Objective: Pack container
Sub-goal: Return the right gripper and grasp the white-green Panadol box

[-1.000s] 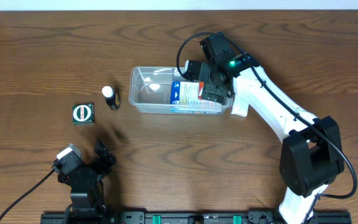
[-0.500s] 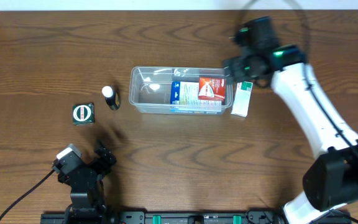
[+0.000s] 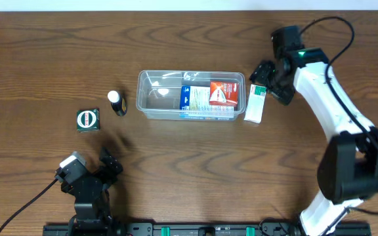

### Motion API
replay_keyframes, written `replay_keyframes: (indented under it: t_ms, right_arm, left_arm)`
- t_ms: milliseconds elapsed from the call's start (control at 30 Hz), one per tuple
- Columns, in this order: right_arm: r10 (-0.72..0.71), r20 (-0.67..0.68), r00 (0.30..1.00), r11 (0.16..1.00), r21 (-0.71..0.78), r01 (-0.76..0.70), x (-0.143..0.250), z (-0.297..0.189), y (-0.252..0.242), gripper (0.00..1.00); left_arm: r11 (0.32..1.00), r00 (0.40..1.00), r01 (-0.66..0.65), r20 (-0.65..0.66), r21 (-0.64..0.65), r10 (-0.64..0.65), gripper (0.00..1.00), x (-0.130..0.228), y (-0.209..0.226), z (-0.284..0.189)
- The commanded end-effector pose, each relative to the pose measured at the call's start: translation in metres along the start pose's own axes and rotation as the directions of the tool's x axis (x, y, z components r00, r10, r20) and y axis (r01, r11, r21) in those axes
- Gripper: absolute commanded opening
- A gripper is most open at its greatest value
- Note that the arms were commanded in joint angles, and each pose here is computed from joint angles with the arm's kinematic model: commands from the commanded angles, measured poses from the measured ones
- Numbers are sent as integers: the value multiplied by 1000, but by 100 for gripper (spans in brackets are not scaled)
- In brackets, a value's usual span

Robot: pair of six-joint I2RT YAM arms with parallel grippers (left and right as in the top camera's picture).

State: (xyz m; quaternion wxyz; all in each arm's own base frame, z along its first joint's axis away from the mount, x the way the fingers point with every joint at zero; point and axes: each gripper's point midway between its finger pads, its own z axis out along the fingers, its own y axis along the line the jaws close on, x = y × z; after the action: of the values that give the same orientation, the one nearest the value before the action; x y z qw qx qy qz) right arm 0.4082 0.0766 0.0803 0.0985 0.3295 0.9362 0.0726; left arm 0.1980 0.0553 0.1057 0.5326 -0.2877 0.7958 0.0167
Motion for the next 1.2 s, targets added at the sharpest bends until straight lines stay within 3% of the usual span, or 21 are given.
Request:
replay_keyframes:
  t_ms: [0,367,533,633,700,767,833,933,1067,1167]
  right_arm:
    - [88,-28,996,994,70,-86,5,32,-11,86]
    - [33,-83,996,992,123,-22,5,73,-26,87]
    - [29,-105,994,985,174,-10,-4,70,-52,78]
    - [1,-124,992,982,185,22,-8,68,-63,63]
    - [6,-133,991,981,195,20,-11,67,-71,61]
    - [25,-145,989,980,201,4,-13,65,-78,66]
    - [45,-175,984,981,193,-10,-9,63,-81,82]
    - [54,-200,978,984,179,-17,-4,57,-80,94]
    - [35,-232,972,993,118,-8,7,48,-63,98]
    - [35,-249,968,994,111,-7,17,49,-54,94]
  left_arm:
    - [1000,1000,-24,-8,-10,24,98,6,3,3]
    - [1000,1000,-24,-8,-10,24,98,6,3,3]
    - [1000,1000,-24,-8,-10,24,98,6,3,3]
    - [1000,1000,-24,-8,-10,24,98,6,3,3]
    - [1000,1000,-24,-8,-10,24,98,6,3,3]
    - [1000,1000,-24,-8,-10,24,98,6,3,3]
    - [1000,1000,-24,-8,-10,24,98,6,3,3]
    - [1000,1000,-24,-8,-10,24,98,6,3,3]
    - [1000,1000,-24,-8,-10,24,98,6,3,3]
    - [1000,1000,-24,-8,-10,24,98,6,3,3]
